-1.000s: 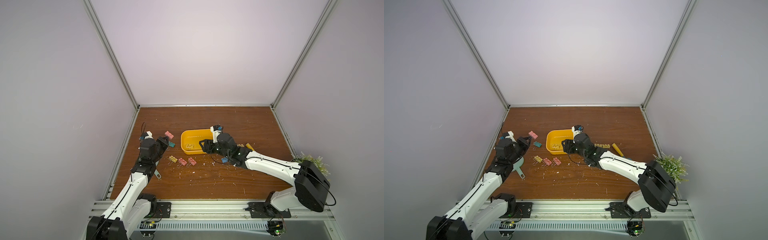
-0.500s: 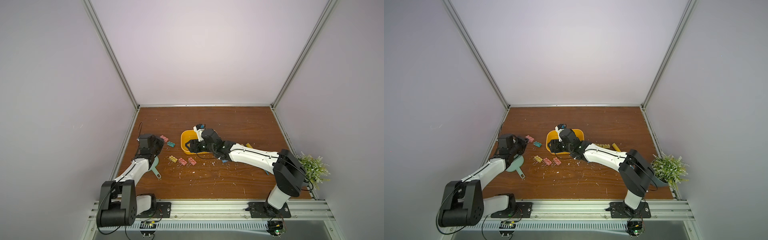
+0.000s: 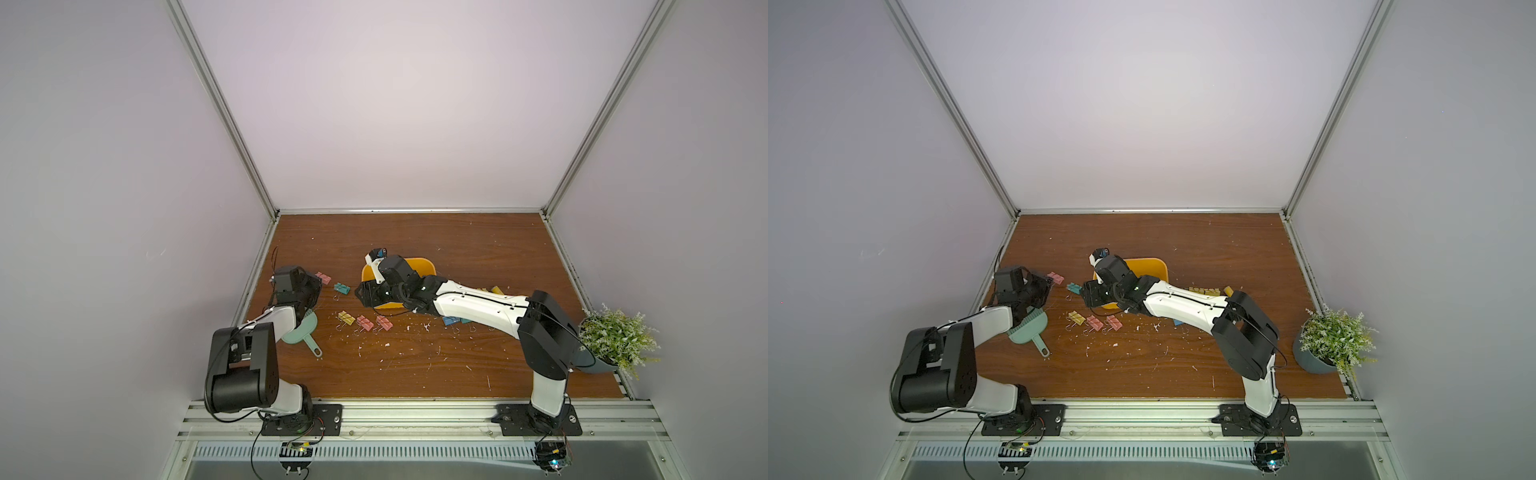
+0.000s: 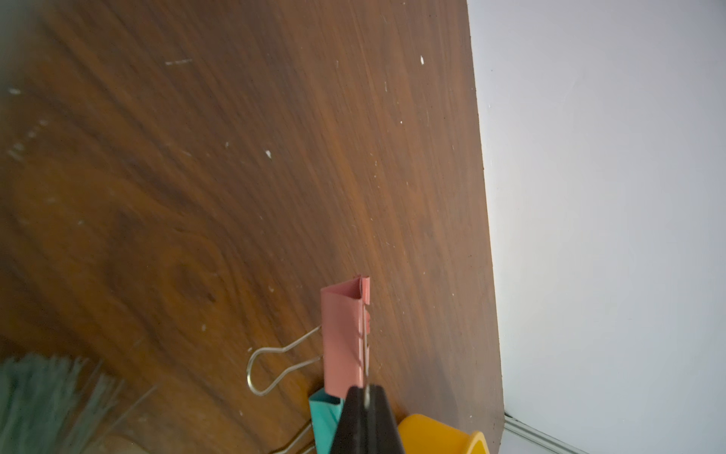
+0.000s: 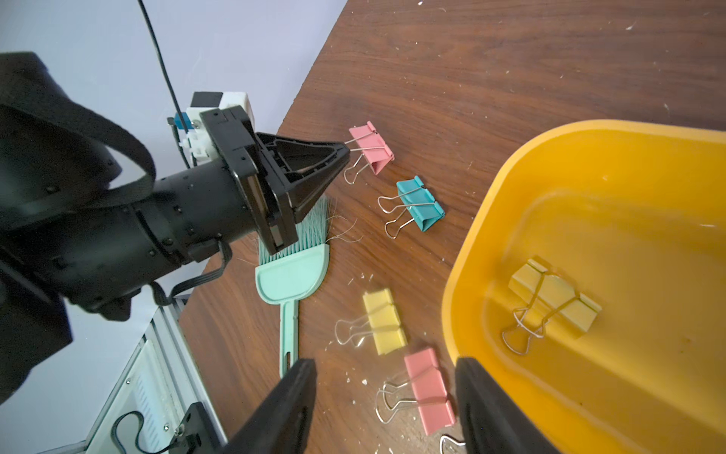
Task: Take out the binder clips from the storage box
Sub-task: Place the binder clip at the center of the board.
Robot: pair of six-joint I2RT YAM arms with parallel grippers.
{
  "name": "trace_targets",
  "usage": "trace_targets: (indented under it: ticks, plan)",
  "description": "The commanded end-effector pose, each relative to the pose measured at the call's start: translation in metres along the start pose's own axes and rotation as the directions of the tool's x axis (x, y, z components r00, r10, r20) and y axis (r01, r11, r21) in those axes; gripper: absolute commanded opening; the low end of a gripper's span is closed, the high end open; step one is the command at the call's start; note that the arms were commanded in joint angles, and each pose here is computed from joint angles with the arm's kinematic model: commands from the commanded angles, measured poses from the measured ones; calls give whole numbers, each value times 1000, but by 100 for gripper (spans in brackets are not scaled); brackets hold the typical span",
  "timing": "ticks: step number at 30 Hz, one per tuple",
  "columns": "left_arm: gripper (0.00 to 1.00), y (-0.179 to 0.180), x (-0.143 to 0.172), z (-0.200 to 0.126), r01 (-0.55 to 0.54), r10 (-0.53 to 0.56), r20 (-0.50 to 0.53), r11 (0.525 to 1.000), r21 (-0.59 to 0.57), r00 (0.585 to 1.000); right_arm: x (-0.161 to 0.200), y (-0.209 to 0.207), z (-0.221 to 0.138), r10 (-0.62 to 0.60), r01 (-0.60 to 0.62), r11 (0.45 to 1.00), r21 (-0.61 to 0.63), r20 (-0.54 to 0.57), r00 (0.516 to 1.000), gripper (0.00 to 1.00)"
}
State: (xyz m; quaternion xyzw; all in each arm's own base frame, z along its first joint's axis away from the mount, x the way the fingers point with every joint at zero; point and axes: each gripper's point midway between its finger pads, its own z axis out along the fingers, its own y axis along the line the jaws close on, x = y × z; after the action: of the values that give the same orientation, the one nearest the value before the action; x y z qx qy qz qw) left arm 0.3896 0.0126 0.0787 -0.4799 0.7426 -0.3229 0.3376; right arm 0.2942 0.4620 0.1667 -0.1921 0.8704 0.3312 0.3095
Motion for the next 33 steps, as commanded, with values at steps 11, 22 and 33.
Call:
trace_targets:
  ticks: [11,22,33]
  plan:
    - [5,-7,-11,16,33,-33,-4,999,37,999,-9,5,-4,-34,34,999,0,12,999,64]
    - [18,3,-2,7,46,-45,-16,998,32,999,-6,-3,-15,-36,35,999,25,26,999,64]
    - [40,-19,-11,-36,-69,66,68,997,38,995,-24,-24,-56,-64,40,990,132,178,982,67]
